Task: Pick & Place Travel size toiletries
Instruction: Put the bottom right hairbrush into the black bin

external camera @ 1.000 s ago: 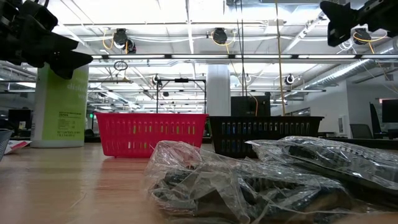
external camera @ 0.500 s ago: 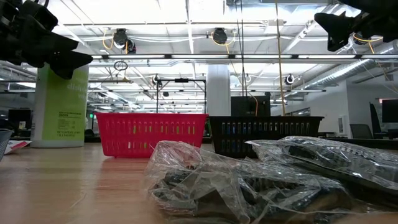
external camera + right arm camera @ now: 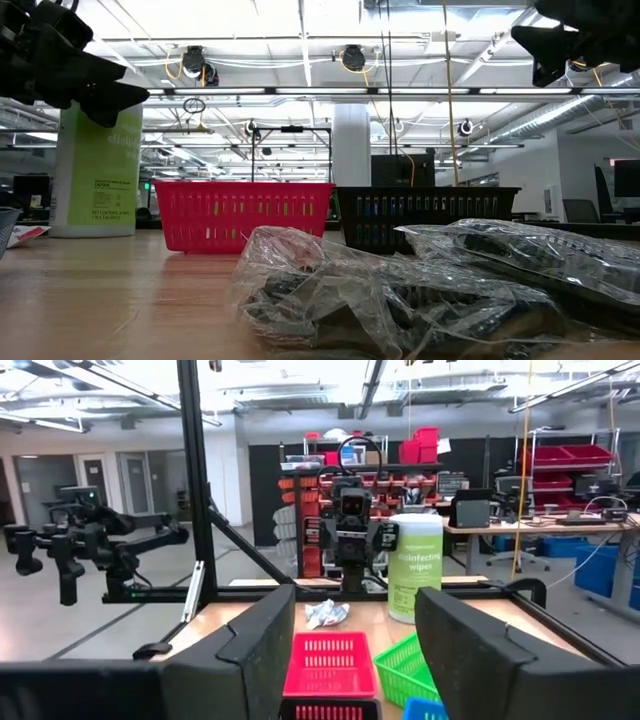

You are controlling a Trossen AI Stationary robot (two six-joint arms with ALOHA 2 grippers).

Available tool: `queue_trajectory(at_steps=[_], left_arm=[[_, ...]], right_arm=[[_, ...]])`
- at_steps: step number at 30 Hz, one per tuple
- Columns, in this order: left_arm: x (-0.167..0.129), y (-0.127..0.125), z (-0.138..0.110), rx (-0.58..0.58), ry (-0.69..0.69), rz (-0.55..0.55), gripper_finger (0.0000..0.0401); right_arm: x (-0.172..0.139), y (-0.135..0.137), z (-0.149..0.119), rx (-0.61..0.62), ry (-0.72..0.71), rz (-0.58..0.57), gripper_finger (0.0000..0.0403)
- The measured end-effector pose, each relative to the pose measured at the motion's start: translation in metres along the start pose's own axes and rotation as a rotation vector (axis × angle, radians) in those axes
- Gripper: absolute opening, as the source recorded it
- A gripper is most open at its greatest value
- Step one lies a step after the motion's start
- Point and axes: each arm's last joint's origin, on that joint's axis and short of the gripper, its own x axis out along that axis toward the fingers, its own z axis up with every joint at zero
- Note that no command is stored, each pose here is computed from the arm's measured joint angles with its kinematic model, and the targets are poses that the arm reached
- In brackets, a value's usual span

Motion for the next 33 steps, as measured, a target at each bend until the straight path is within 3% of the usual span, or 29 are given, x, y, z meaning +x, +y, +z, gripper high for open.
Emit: queue_trajectory(at_steps=[8, 22, 28, 33], left_arm=[[0.0001, 0.0, -0.0001, 0.0, 0.001, 0.0, 0.0248], [0.0001, 0.0, -0.0001, 0.0, 0.001, 0.0, 0.0248], [0.0, -0.0001, 0.001, -0.003, -0.01, -0.002, 0.0248], [-0.0004, -0.0008, 0.0092, -0.007, -0.095, -0.008, 0.0248]], right_arm=[[0.0008, 0.0002, -0.0012, 0.056, 0.013, 0.002, 0.0185], [0.0008, -0.0001, -0.0067, -0.191, 0.07, 0.004, 0.0174], [0.001, 0.0, -0.0029, -0.204, 0.031, 0.0, 0.0171], [0.001, 0.0001, -0.0009, -0.169, 0.011, 0.001, 0.0171]])
